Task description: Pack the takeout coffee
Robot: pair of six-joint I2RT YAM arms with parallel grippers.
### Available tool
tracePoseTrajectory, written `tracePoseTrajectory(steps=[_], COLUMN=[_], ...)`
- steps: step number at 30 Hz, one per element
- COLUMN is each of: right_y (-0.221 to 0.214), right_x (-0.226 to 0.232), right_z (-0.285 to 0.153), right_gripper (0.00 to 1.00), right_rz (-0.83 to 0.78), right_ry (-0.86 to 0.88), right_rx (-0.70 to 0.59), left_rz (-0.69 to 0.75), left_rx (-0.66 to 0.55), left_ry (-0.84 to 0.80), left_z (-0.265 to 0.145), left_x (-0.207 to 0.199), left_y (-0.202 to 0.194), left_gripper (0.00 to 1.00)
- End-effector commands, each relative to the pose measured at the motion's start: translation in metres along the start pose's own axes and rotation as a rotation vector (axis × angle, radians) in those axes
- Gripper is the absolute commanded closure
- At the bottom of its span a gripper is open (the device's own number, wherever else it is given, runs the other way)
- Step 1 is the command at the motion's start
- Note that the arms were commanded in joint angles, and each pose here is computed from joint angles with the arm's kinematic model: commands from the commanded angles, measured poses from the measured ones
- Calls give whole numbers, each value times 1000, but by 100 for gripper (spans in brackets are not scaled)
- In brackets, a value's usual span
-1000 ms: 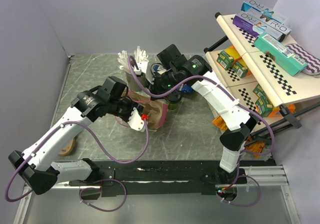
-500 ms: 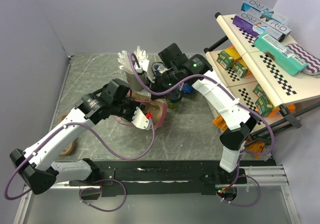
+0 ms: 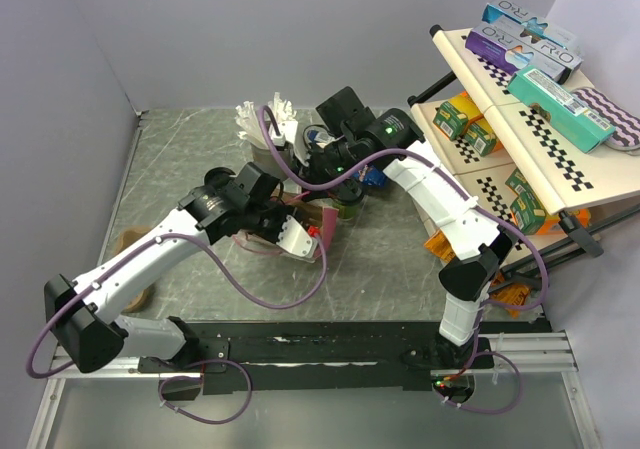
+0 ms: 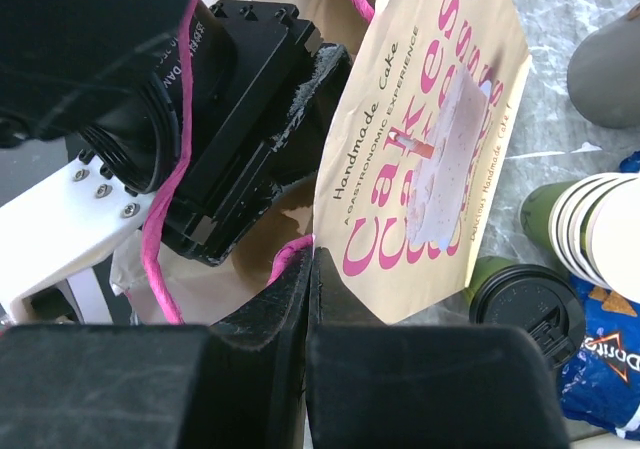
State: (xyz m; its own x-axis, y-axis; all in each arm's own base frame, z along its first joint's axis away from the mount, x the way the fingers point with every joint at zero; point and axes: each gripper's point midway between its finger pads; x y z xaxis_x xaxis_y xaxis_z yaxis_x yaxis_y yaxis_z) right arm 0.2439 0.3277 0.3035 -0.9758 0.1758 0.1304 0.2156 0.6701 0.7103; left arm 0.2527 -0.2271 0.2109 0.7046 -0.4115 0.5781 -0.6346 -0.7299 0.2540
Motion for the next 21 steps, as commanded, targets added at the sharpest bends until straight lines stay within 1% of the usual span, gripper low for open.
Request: tracePoseTrajectory(steps=[1, 6, 15, 21], right_y=[12, 14, 12, 3], right_x=[9, 12, 20, 19], right_z=[-6, -7, -12, -14], right_gripper=[100, 100, 100, 100], right_rz=[-17, -33, -72, -69], right_ry=[41, 67, 116, 118], right_rx=[-57, -67, -84, -51], left_rz=[35, 34, -36, -51], left_rx=[-56, -50, -43, -41], left_ry=[102, 71, 34, 1], left_z=[-9, 2, 16, 22], left_x=[22, 12, 2, -8], left_y=[16, 13, 9, 7], left_gripper=[99, 99, 99, 99])
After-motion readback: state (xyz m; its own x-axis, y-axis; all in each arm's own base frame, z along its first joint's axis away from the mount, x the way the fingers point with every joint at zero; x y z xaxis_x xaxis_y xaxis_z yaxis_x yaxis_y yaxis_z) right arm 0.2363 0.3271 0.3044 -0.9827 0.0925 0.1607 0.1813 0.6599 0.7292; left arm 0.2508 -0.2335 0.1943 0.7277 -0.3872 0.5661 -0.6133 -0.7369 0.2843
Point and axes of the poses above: each gripper's point midway between its finger pads, its own z axis out along the fingers, its own x axis along the line the jaws close on, y = z × x, and after that the axes turned 6 degrees about z, right-handed
